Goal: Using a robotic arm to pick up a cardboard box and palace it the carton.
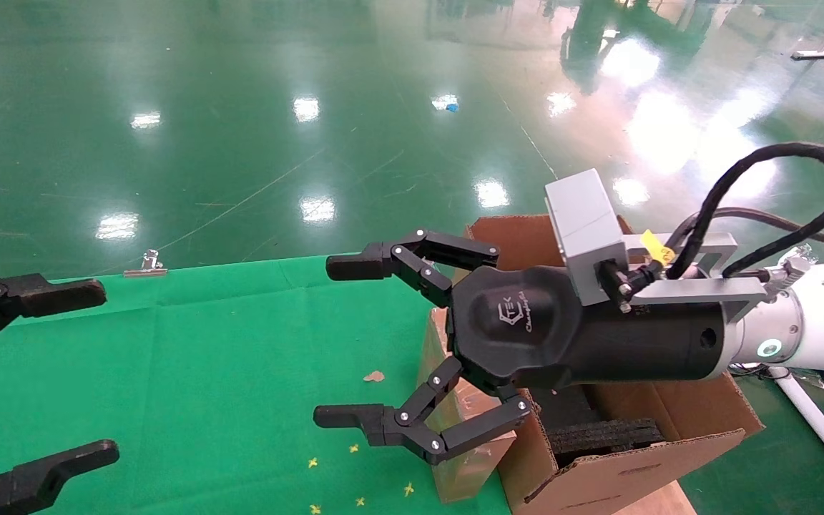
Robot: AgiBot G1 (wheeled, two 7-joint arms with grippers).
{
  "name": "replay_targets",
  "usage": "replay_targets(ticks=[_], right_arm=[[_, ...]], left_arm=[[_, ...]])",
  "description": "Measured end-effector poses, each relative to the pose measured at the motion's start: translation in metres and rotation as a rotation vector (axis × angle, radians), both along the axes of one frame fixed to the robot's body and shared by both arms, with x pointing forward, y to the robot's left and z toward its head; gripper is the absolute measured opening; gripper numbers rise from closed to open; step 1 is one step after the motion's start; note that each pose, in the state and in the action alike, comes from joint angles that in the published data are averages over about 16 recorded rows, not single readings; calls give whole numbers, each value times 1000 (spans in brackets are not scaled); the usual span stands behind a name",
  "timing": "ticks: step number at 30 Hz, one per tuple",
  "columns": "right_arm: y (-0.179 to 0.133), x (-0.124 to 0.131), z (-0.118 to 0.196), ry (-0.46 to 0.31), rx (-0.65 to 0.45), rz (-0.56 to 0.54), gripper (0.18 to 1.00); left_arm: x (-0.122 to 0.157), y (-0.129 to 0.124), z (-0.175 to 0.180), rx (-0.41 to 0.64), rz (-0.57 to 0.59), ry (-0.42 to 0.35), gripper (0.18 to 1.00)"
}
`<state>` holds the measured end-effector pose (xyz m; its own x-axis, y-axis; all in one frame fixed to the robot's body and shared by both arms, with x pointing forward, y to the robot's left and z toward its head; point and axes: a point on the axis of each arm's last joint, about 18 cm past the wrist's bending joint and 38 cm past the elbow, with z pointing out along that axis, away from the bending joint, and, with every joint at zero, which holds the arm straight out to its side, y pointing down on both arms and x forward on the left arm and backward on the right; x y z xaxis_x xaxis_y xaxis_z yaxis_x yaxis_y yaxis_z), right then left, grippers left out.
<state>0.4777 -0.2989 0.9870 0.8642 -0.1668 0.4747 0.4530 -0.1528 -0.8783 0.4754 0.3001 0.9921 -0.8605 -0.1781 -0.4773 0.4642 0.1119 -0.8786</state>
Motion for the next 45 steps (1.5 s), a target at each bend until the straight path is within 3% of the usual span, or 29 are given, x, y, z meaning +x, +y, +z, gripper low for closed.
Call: replay_targets(ticks=[7, 16, 25, 37, 45], right_arm=[[10, 12, -15, 19, -157, -39, 1000], [29, 47, -37, 22, -516, -139, 1000], [44, 78, -21, -9, -814, -274, 1000], [40, 78, 28, -19, -961, -421, 1000], [27, 72, 41, -7, -1023, -483, 1000]], left_arm=[[0, 0, 0, 0, 0, 0, 1001], [0, 0, 0, 0, 0, 0, 1001], [0, 0, 0, 0, 0, 0, 1001], [0, 0, 0, 0, 0, 0, 1001], [0, 0, 0, 0, 0, 0, 1001]])
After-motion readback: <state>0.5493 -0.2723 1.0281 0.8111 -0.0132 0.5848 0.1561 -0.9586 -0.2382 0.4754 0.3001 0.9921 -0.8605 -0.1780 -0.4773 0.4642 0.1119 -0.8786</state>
